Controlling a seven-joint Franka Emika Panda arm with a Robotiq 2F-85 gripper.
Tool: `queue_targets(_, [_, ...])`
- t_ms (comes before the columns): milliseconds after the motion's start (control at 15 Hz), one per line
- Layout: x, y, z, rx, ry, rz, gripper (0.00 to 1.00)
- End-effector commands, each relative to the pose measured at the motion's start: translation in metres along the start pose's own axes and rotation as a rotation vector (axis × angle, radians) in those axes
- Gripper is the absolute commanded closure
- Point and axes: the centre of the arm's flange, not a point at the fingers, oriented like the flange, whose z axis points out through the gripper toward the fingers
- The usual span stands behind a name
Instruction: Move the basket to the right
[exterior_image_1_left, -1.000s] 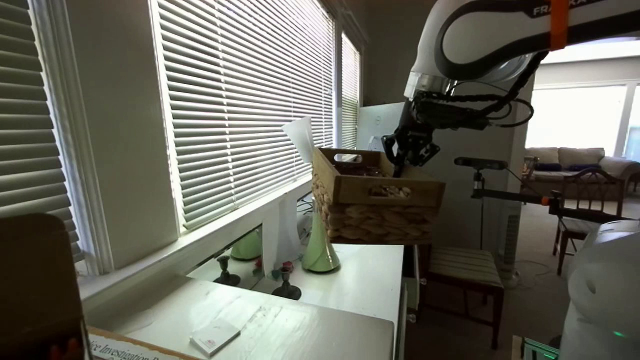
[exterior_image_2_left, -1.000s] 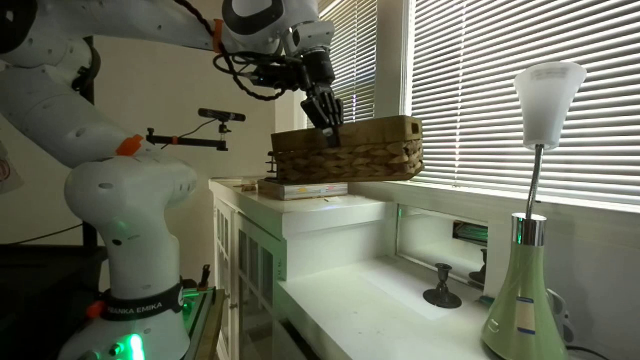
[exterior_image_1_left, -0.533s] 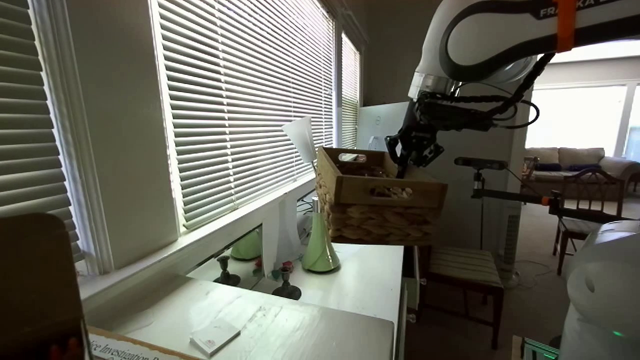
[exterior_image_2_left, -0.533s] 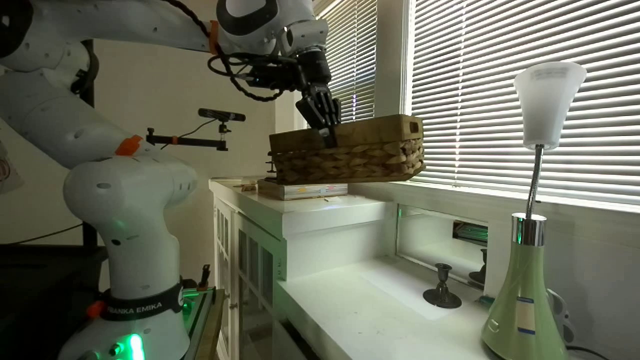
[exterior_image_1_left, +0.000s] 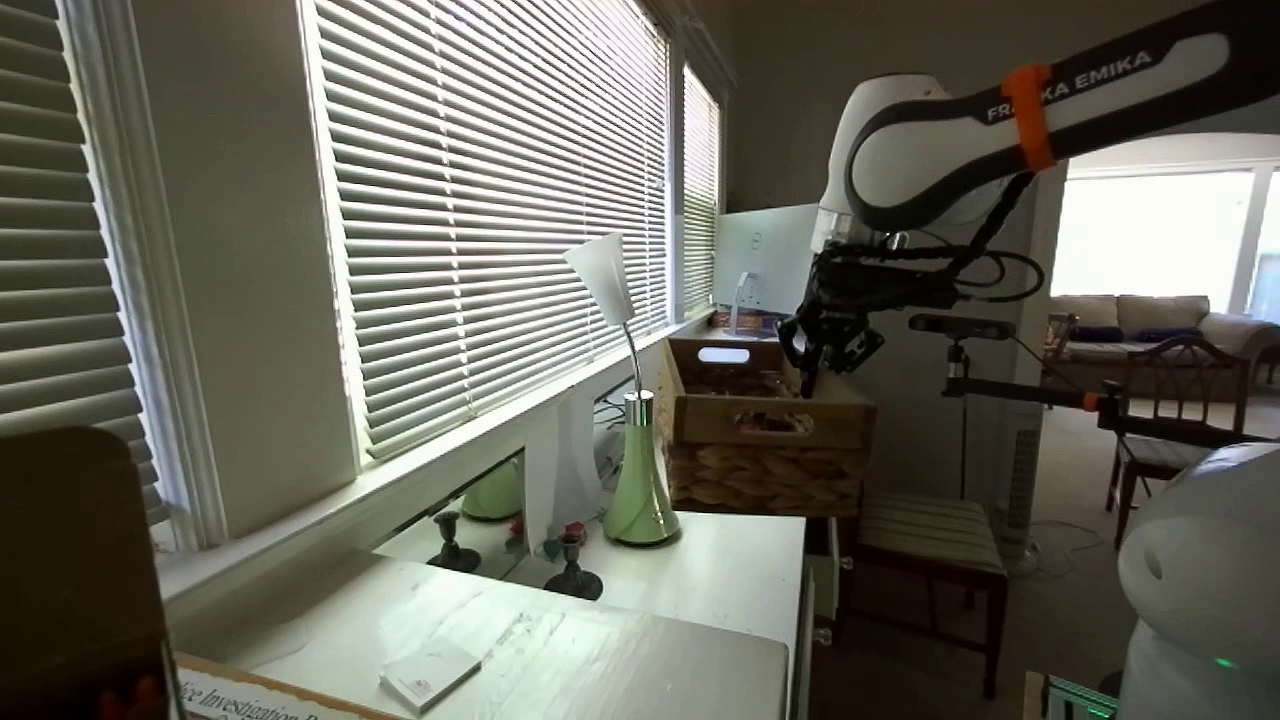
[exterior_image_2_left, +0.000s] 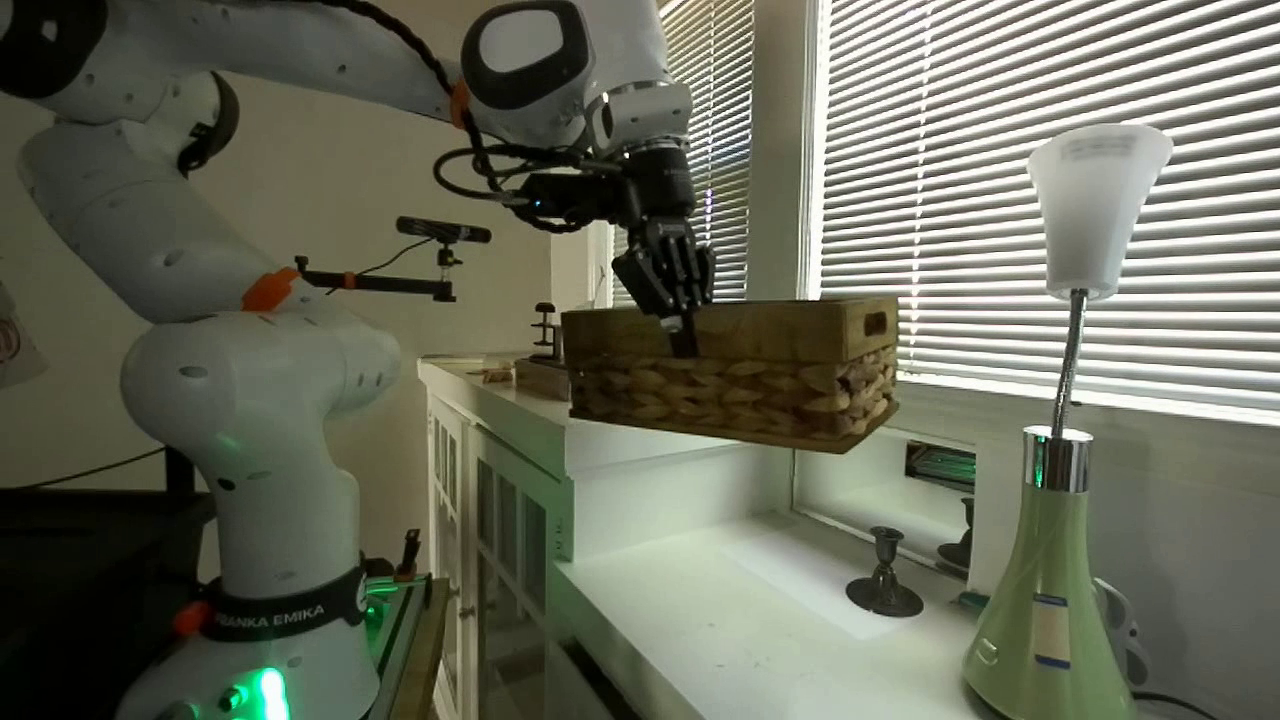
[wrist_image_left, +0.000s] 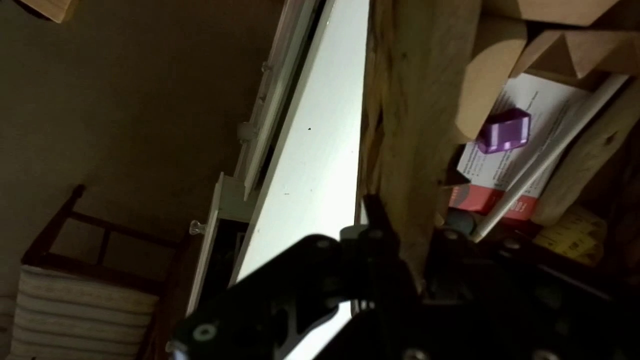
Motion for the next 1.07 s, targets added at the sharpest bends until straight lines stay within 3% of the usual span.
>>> queue_targets(0, [0.026, 0.003, 0.019, 0.041, 0.035, 0.064, 0.96])
queue_targets(467, [0.044, 0.006, 0.075, 0.039, 0.089, 0.134, 0.96])
queue_targets(533, [0.037, 0.010, 0.067, 0.035, 0.055, 0.089, 0.86])
queue_targets(933, [0.040, 0.011, 0.082, 0.024, 0.042, 0.111, 0.86])
queue_targets(1000, [0.040, 0.011, 0.082, 0.024, 0.043, 0.111, 0.96])
